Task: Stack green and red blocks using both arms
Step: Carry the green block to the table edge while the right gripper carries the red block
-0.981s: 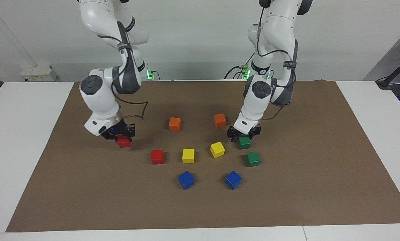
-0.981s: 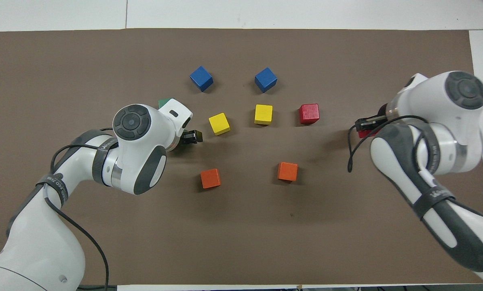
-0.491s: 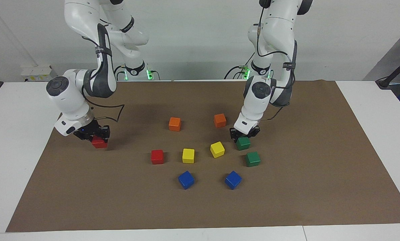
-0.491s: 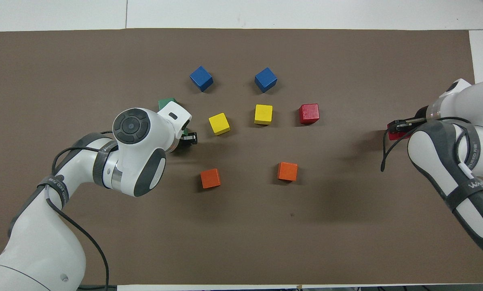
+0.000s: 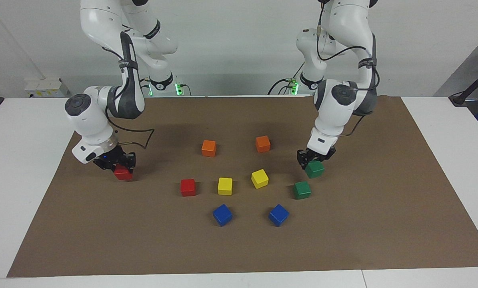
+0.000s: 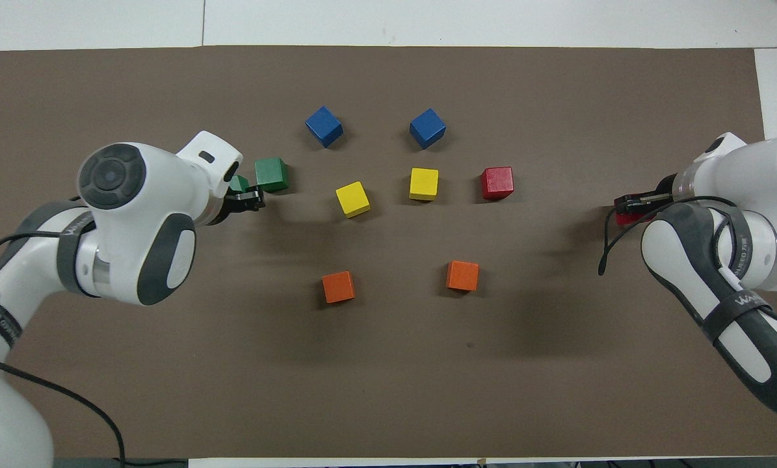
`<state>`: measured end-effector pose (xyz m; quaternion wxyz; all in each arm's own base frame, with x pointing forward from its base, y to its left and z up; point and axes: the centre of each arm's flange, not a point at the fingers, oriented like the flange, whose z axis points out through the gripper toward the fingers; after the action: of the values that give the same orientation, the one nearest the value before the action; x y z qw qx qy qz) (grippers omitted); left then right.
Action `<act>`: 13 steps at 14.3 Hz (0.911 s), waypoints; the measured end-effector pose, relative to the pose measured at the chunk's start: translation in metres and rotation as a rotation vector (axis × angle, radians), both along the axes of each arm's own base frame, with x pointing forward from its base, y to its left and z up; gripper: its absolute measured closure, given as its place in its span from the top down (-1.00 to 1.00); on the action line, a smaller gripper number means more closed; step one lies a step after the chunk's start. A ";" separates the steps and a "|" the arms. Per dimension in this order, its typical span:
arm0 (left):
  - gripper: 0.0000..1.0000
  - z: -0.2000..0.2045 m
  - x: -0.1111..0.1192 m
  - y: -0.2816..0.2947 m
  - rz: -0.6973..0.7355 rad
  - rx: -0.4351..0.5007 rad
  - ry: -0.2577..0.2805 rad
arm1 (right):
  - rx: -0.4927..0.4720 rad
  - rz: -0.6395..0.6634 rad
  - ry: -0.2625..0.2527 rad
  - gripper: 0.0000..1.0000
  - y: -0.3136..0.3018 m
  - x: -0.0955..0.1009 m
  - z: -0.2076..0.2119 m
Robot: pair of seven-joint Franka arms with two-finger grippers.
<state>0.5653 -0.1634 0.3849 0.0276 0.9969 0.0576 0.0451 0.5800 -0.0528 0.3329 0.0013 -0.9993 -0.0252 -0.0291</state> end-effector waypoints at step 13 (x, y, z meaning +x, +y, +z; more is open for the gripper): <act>0.11 -0.052 -0.001 0.259 -0.190 0.056 0.020 | 0.000 0.013 -0.006 0.18 0.009 -0.004 -0.026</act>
<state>0.5645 0.0956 0.3329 0.0035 0.9987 -0.0381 0.0340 0.5756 -0.0442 0.3064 0.0014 -0.9990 -0.0319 -0.0320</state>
